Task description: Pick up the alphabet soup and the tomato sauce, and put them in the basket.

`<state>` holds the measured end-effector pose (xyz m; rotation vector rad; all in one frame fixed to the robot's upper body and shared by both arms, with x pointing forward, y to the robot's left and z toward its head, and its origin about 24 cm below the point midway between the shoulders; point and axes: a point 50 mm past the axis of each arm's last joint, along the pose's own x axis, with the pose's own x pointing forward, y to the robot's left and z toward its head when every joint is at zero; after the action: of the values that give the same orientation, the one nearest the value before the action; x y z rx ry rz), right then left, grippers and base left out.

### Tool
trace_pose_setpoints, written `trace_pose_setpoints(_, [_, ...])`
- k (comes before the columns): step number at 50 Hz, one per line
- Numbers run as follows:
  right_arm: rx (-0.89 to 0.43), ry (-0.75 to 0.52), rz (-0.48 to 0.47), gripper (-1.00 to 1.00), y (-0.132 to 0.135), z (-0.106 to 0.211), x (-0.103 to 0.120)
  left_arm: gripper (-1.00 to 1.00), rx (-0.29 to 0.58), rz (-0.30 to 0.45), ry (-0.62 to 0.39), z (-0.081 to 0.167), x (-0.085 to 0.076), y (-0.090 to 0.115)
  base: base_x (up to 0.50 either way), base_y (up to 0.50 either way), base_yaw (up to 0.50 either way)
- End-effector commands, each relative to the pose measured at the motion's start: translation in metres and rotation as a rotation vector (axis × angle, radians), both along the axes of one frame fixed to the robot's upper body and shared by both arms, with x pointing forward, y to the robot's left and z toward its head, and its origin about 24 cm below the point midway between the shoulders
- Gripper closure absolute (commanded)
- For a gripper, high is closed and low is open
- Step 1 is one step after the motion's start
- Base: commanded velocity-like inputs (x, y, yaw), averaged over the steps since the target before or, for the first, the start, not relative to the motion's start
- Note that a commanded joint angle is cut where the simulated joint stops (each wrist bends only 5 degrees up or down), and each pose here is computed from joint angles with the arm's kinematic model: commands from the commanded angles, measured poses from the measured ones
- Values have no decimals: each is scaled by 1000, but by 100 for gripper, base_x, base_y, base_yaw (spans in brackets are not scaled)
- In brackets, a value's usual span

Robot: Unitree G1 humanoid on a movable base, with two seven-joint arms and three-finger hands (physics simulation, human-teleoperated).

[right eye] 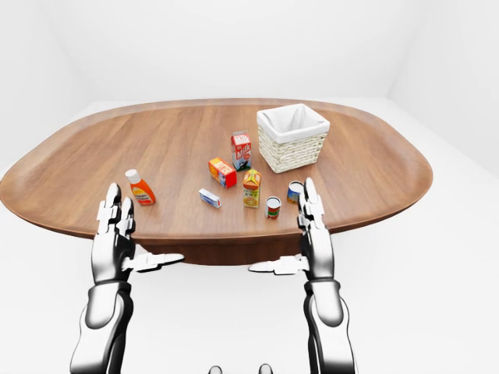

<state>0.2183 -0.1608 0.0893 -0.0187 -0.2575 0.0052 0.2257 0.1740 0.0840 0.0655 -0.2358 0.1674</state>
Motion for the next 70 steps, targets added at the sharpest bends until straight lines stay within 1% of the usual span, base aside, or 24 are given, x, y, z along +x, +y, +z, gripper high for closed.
trace_pose_setpoints(1, [-3,1,-15,-100,-2,0,-3,-100,9,29,-18,4,-3,3,0,0,0])
trace_pose_setpoints(14, [-6,-8,-14,-100,-2,2,-3,-100,11,26,-15,4,-3,2,4,0,0])
trace_pose_setpoints(48, [-8,7,-12,-100,-2,-1,-3,-100,22,12,-16,4,-3,0,24,0,0])
trace_pose_setpoints(50, [-13,-54,-10,-100,-2,13,-5,-100,23,11,-19,5,-3,0,25,0,0])
trace_pose_setpoints(51, [-14,-57,-9,-100,-1,14,-5,-100,25,11,-21,5,-4,0,25,0,0])
trace_pose_setpoints(53, [-13,-56,-10,-100,-2,13,-5,-100,25,11,-22,6,-3,0,24,0,0])
trace_pose_setpoints(54, [-11,-11,-10,-100,-2,3,-4,-100,25,12,-21,5,-3,0,25,0,0])
trace_pose_setpoints(62, [-15,-44,-9,-100,-1,10,-4,-100,27,12,-13,3,-3,0,25,0,0])
trace_pose_setpoints(70, [-14,-44,-8,-100,-1,10,-4,-100,27,13,-11,3,-2,0,25,0,0])
